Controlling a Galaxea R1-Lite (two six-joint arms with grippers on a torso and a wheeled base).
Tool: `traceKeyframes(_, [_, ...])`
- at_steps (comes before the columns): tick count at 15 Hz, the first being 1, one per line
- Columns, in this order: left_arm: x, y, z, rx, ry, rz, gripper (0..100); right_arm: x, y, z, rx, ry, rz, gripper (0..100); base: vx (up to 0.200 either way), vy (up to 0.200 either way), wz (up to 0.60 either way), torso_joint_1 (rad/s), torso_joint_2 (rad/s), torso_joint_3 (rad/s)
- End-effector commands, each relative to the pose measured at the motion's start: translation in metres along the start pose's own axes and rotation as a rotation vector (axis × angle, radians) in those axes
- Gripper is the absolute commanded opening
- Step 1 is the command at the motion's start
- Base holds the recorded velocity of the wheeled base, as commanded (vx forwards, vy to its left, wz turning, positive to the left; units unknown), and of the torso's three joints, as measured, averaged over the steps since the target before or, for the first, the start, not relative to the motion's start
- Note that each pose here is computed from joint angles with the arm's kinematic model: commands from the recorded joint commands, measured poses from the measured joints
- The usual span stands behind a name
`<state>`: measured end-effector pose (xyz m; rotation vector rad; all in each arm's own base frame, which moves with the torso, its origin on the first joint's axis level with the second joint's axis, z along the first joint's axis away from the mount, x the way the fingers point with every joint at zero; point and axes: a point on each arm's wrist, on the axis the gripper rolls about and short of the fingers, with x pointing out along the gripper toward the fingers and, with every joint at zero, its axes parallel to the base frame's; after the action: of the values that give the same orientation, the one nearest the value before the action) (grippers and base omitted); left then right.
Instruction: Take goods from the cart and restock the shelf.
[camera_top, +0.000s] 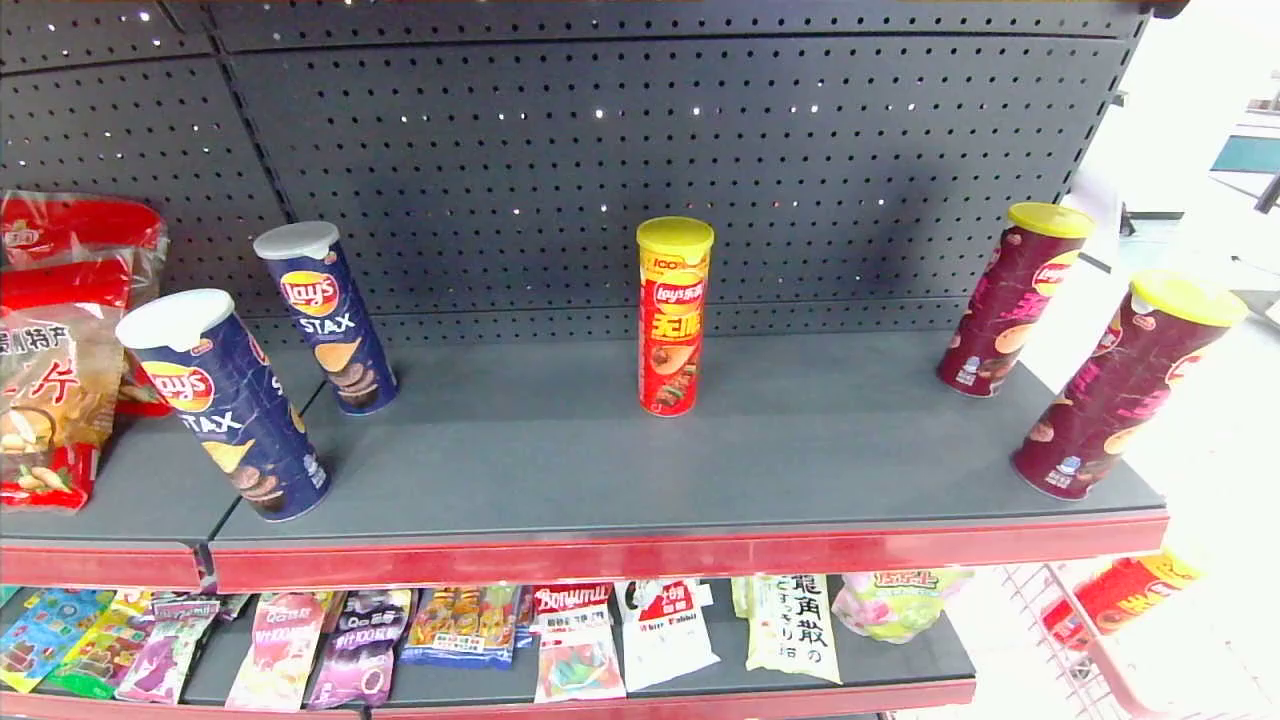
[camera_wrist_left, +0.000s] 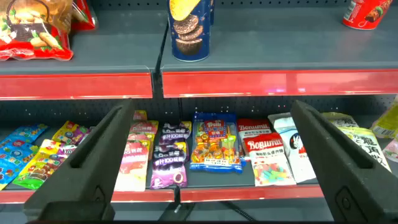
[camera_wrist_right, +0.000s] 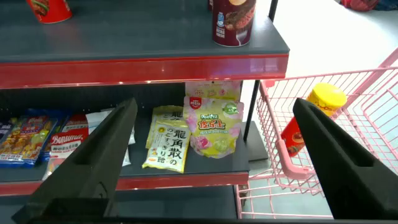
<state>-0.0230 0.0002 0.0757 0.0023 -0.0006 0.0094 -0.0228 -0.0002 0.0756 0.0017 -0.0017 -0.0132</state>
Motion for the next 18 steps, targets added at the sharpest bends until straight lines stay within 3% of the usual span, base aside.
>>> traceKeyframes(1, [0.0001,0.0,-0.0001,0.001,0.002,0.0,100,0.0,0.0,0.0,0.0,0.0,-0.001,100,0.0,-0.2,0.0,-0.012,0.0,0.002])
traceKeyframes(13, [0.0001,0.0,0.0,0.001,0.001,0.0,100,0.0,0.0001,0.0,-0.002,0.0,0.006,100,0.0,-0.2,0.0,0.002,0.01,0.003])
traceKeyframes(18, [0.0001,0.0,-0.0001,-0.004,0.002,0.0,100,0.0,0.0001,0.0,-0.002,0.0,0.006,100,0.0,0.0,0.0,0.0,0.0,0.0])
